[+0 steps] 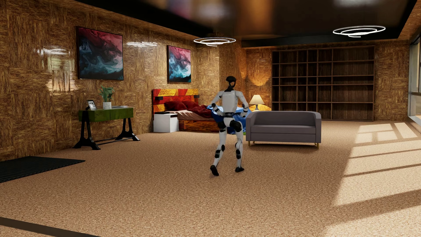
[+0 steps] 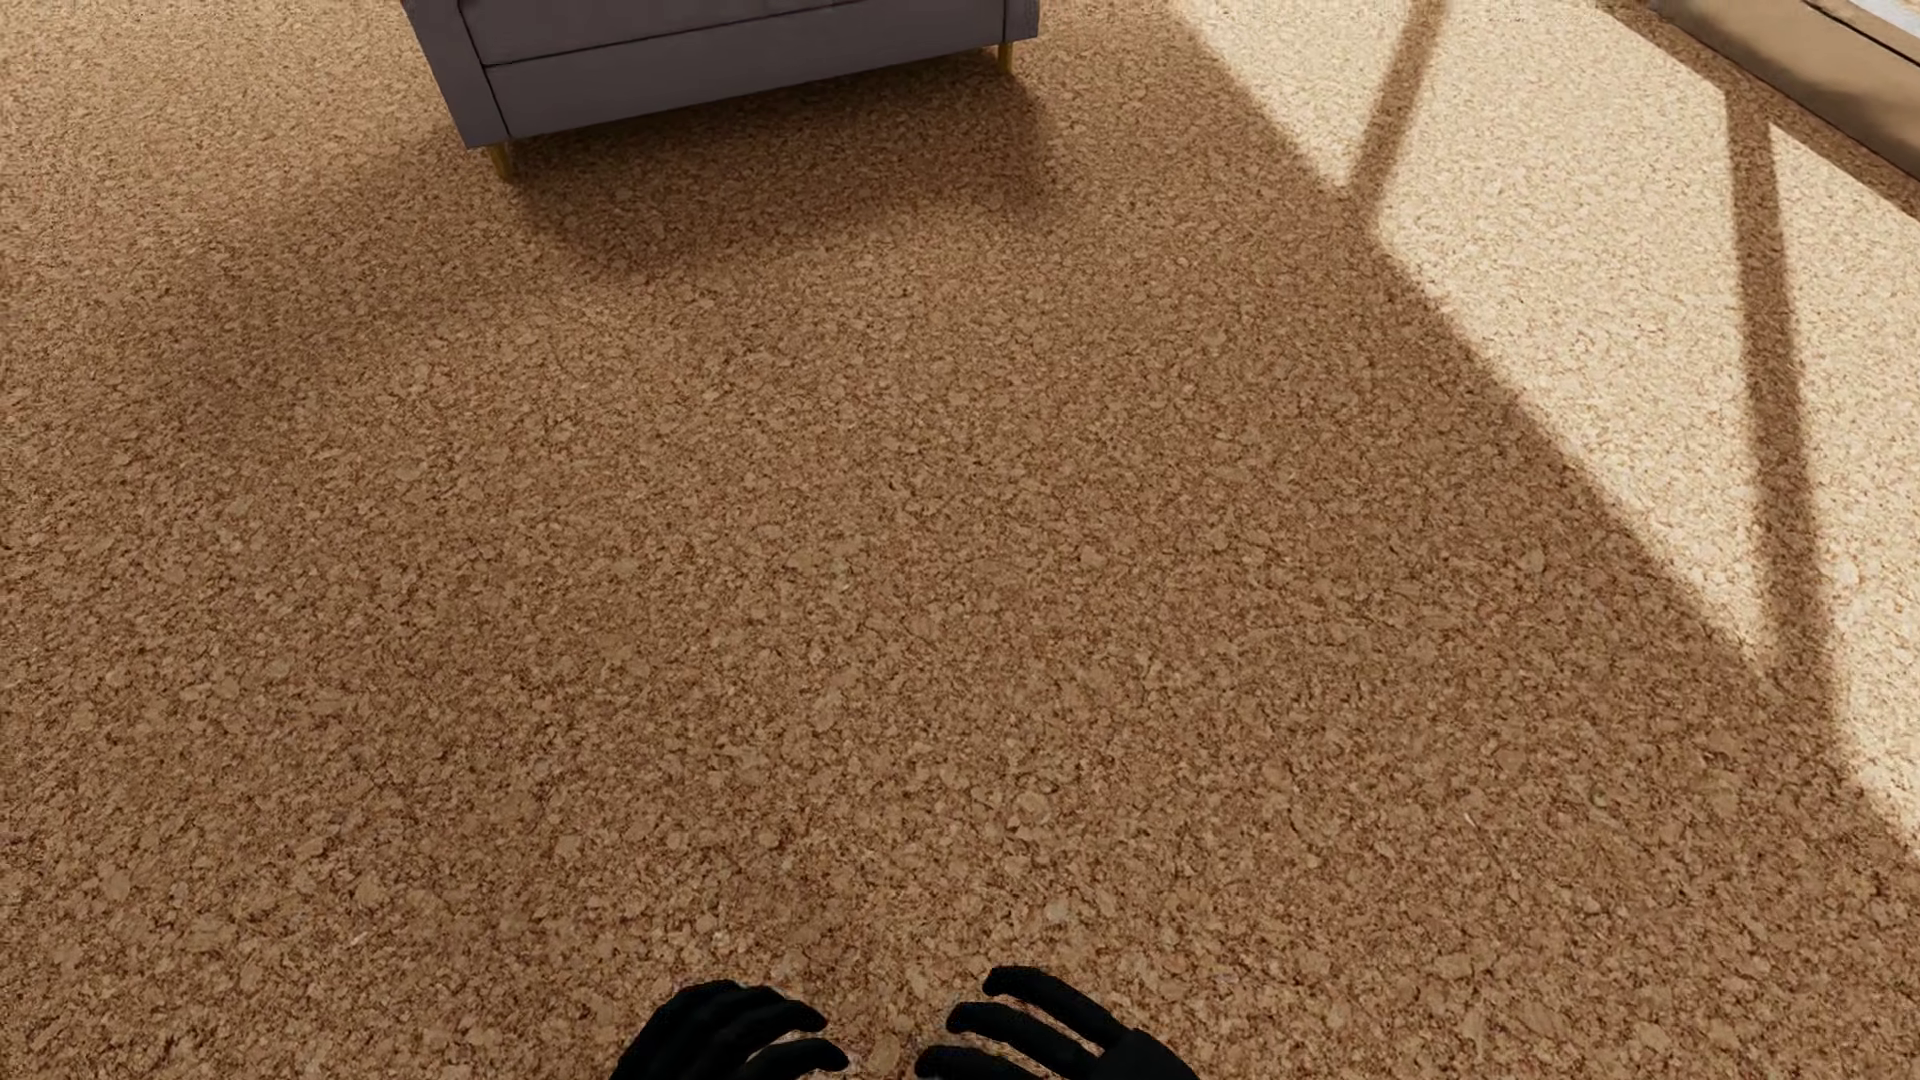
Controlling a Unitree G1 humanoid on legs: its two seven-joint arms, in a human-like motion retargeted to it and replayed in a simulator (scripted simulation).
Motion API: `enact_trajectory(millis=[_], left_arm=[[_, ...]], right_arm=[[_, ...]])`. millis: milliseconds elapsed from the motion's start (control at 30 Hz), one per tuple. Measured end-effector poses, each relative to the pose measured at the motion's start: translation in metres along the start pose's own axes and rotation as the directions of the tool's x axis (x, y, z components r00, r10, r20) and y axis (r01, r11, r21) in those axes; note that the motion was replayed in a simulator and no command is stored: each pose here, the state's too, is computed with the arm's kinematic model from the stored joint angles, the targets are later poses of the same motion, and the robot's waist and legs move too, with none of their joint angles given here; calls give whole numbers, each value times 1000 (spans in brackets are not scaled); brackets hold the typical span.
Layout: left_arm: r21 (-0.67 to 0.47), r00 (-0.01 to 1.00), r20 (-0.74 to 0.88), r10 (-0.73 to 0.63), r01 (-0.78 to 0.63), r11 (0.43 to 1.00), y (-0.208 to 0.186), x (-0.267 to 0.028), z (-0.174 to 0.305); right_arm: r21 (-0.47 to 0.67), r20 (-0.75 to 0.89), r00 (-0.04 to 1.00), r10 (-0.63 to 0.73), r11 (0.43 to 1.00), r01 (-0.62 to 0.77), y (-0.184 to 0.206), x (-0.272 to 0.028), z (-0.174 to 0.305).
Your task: Walk towards dark sofa
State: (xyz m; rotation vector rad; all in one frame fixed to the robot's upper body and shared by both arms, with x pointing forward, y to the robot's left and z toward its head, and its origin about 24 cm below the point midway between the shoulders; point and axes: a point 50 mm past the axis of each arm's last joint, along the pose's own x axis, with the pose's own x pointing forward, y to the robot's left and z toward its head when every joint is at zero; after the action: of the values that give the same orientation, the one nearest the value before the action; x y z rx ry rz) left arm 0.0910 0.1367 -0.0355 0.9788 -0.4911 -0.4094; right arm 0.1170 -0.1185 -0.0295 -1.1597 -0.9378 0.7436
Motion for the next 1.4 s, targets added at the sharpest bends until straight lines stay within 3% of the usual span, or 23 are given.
enact_trajectory(millis=[100,233,367,767,933,1033,1167,1400], left_arm=[[61,990,53,-133,130,990,2,-16,-10],[56,994,97,-55,49,997,14,-1,-6],[123,991,124,-43,28,992,21,1,-8],[51,977,129,171,-179,983,28,28,9],[16,984,105,146,-149,989,16,25,11],[-24,979,91,183,-182,983,17,31,15],[-16,991,74,107,-107,994,7,19,13],[-40,994,68,90,-87,995,6,17,16]], right_arm=[[52,19,1000,20,998,-21,3,5,7],[96,66,994,-90,992,83,-2,23,13],[153,42,999,-28,988,21,9,11,24],[124,18,1000,-7,992,5,10,7,15],[129,86,984,156,978,-166,15,-17,7],[105,82,989,121,986,-129,8,-10,3],[58,73,990,121,990,-126,5,-16,4],[38,31,995,96,995,-97,5,-12,2]])
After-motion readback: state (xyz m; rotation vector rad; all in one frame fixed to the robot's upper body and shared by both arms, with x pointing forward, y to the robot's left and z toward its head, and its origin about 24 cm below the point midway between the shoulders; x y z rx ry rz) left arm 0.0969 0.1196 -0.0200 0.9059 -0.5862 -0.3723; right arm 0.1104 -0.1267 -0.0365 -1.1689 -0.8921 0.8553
